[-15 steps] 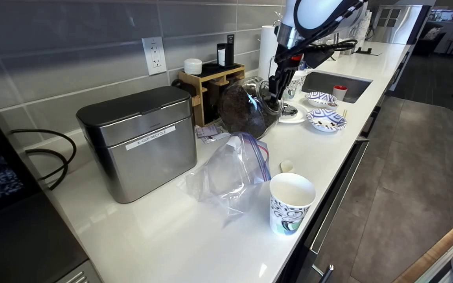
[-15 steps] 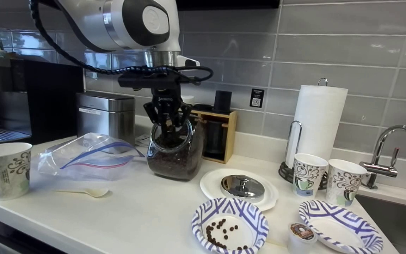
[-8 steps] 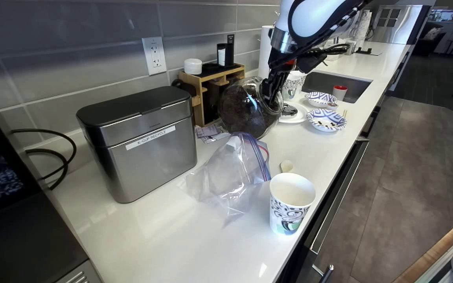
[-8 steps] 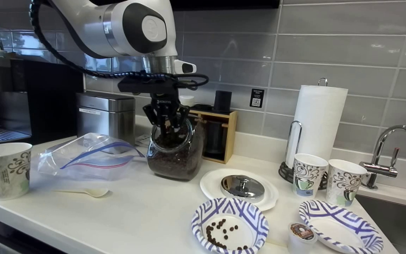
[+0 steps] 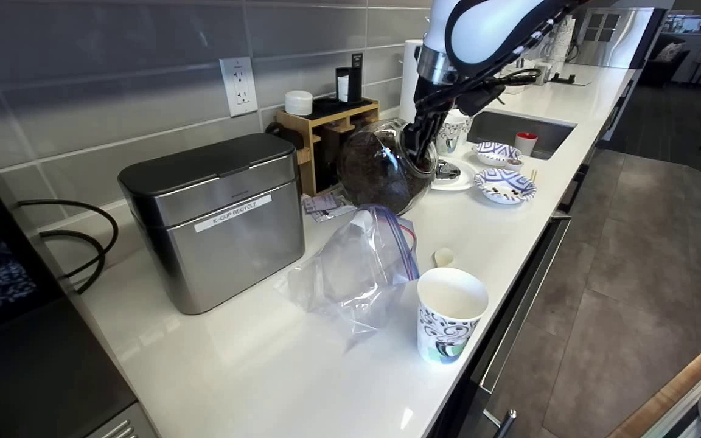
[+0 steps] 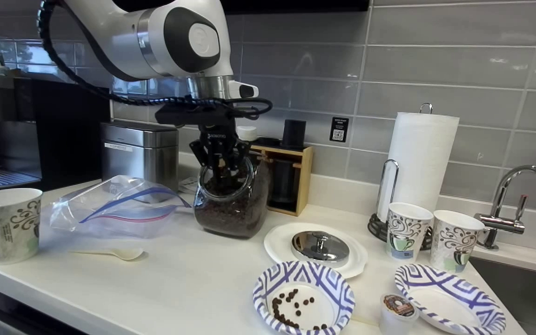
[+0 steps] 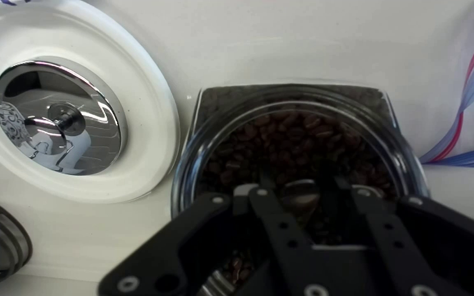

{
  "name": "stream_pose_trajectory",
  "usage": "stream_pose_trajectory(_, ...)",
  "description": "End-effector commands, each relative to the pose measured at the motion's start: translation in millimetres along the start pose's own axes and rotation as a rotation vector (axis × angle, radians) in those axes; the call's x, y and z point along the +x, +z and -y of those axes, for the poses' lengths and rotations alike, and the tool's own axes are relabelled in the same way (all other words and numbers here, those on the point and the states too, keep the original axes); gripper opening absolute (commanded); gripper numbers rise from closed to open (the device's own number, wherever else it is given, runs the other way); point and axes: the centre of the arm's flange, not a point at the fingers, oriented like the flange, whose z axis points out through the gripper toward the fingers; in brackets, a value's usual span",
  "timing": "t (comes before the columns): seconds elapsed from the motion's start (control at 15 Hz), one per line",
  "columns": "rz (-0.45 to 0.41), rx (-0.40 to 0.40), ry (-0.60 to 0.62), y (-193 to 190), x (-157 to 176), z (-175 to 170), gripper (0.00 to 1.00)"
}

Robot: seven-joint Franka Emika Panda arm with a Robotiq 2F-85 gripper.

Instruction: Push the silver spoon into the glass container then place the silver lid on the container.

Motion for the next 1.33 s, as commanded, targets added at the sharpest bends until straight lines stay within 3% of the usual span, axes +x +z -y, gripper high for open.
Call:
stream_pose_trajectory(0.0, -0.007, -0.005, 0.019, 5, 4, 4, 0.59)
stream_pose_trajectory(0.33, 0.02, 0.003, 0.022, -3, -3, 1, 0.95)
stream_pose_trajectory(0.47, 0.041, 0.009, 0.024, -3, -3, -1, 1.0)
stream_pose_trajectory(0.53, 0.053, 0.016, 0.026, -2, -3, 0, 0.67)
stream_pose_trajectory(0.6, 0.063, 0.02, 0.026, -1, -3, 1, 0.71)
stream_pose_trajectory(0.67, 0.073, 0.024, 0.023, -1, -5, 1, 0.7)
stream_pose_trajectory(1.13, 0.093, 0.016, 0.045, -12, -17, 1, 0.17)
stream_pose_trajectory(1.2, 0.089, 0.013, 0.051, -15, -20, 1, 0.22)
stream_pose_trajectory(1.27, 0.091, 0.013, 0.053, -19, -23, 0, 0.46)
